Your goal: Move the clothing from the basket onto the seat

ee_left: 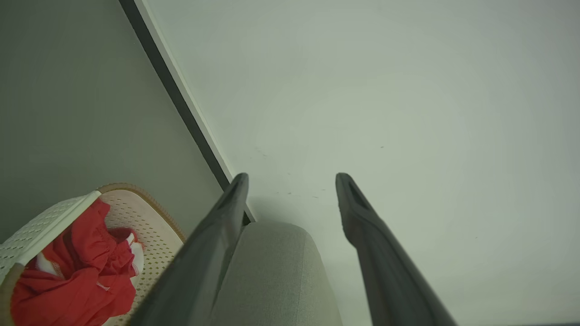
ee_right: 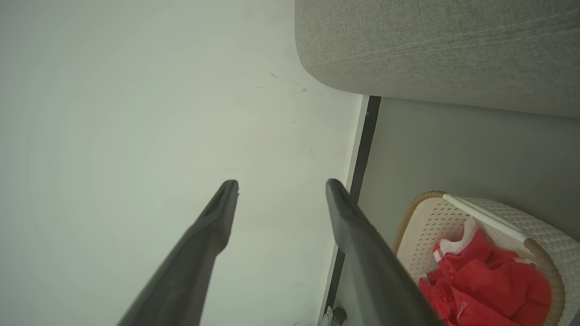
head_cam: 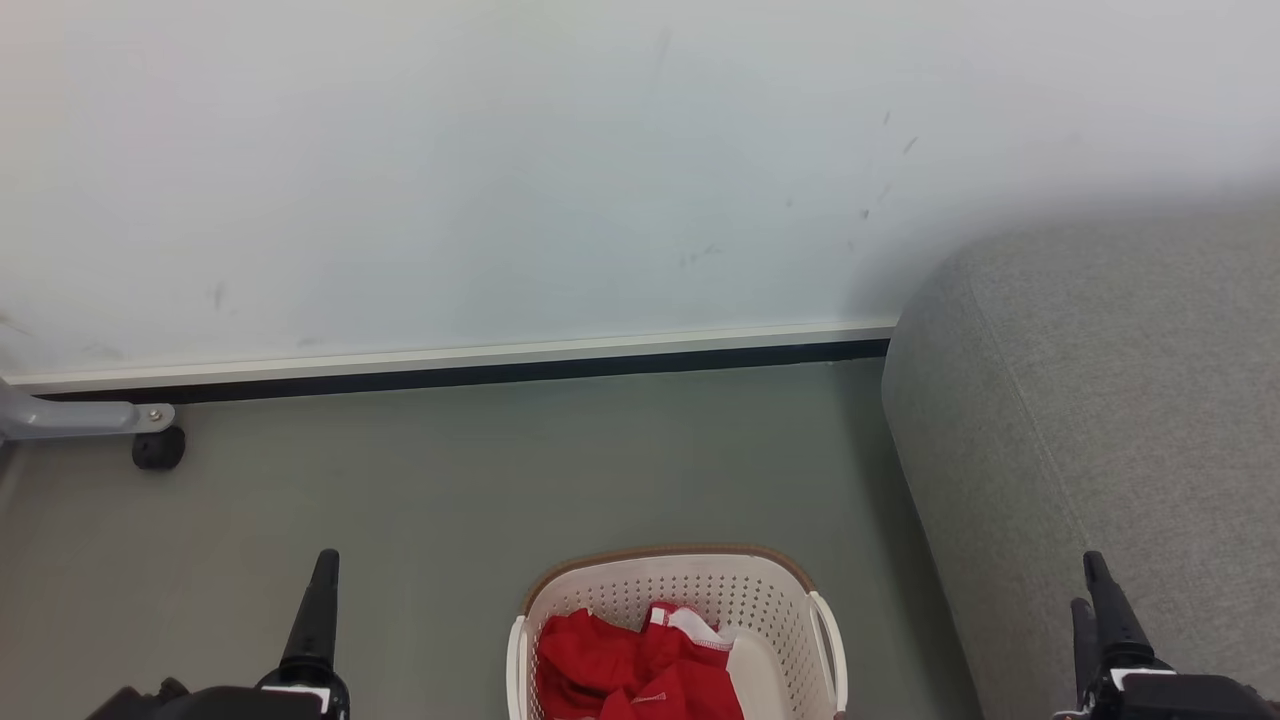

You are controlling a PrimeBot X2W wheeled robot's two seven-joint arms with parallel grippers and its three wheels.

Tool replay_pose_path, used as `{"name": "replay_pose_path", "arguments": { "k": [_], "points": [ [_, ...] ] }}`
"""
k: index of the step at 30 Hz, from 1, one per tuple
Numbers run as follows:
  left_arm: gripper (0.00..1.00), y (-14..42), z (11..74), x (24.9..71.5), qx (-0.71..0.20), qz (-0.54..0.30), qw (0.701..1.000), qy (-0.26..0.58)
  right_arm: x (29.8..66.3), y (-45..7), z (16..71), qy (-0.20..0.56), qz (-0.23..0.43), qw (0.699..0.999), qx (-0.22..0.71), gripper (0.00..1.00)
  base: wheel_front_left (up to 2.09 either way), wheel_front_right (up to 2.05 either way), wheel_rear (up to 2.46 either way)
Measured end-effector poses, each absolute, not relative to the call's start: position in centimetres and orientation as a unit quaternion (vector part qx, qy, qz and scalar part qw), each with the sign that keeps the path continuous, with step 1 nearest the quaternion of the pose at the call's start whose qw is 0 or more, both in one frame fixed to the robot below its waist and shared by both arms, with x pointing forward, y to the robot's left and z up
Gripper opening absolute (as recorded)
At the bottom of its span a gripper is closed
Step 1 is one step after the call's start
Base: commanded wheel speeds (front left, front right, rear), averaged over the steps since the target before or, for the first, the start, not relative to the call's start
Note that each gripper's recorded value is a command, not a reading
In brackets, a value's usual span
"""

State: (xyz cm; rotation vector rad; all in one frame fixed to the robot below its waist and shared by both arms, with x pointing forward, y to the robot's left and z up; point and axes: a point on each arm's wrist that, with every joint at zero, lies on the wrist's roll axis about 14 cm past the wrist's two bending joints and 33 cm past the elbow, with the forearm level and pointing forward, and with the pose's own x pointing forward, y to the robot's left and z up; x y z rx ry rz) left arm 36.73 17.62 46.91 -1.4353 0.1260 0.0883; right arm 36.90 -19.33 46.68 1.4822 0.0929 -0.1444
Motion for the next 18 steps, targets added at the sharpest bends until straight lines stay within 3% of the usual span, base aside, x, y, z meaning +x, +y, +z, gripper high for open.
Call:
{"name": "replay_pose_path", "arguments": {
  "k": [12, 18],
  "points": [
    [1.00, 16.9, 48.0, 37.0, -0.576, 0.026, 0.815, 0.055, 37.1, -17.9, 47.6, 0.054, -0.047, 0.813, 0.579, 1.00, 0.00, 0.00, 0.00],
    [1.00, 16.6, 48.4, 37.0, -0.504, 0.013, 0.862, 0.056, 37.2, -17.4, 48.1, 0.055, -0.034, 0.858, 0.510, 1.00, 0.00, 0.00, 0.00]
  ]
}}
